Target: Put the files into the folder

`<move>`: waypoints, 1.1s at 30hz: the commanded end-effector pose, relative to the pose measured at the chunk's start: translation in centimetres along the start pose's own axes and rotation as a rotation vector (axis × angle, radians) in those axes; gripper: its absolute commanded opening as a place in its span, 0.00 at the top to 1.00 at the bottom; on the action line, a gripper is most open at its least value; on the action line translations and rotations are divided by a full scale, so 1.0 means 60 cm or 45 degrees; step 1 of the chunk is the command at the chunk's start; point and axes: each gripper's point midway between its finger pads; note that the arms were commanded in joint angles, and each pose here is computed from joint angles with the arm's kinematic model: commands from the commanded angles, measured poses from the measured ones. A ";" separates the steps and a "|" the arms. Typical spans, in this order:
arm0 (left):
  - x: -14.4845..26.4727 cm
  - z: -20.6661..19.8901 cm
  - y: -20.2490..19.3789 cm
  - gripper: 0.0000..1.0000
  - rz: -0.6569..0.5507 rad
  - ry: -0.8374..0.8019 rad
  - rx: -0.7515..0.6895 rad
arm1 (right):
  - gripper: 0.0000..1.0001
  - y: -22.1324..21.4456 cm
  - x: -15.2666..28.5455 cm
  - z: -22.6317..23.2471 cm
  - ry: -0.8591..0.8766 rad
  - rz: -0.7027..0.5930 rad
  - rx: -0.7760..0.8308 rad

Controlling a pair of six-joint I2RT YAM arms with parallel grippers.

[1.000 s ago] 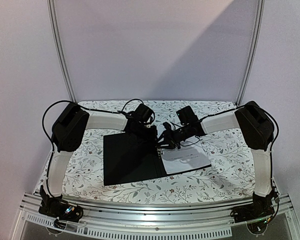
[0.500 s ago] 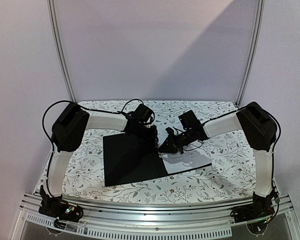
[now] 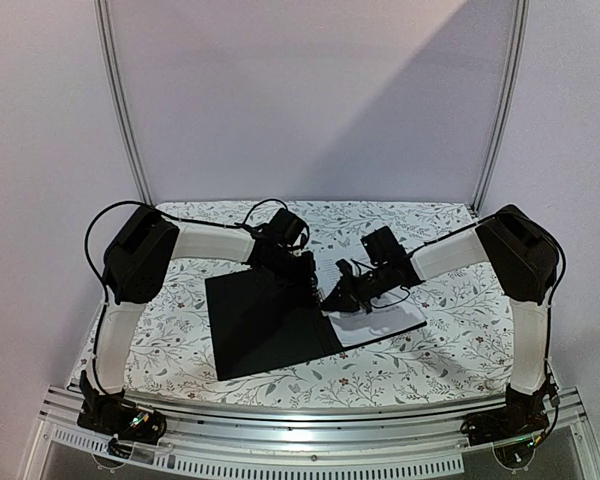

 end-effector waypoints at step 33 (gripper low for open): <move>-0.032 0.026 -0.050 0.88 0.094 0.034 0.017 | 0.96 -0.005 -0.028 -0.174 -0.572 0.032 0.026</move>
Point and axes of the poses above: each gripper's point midway between its finger pads, its own x axis back along the fingers, its own z axis along the line the jaws close on, y = z × x, and after that the axes turned 12 degrees about -x, right-handed
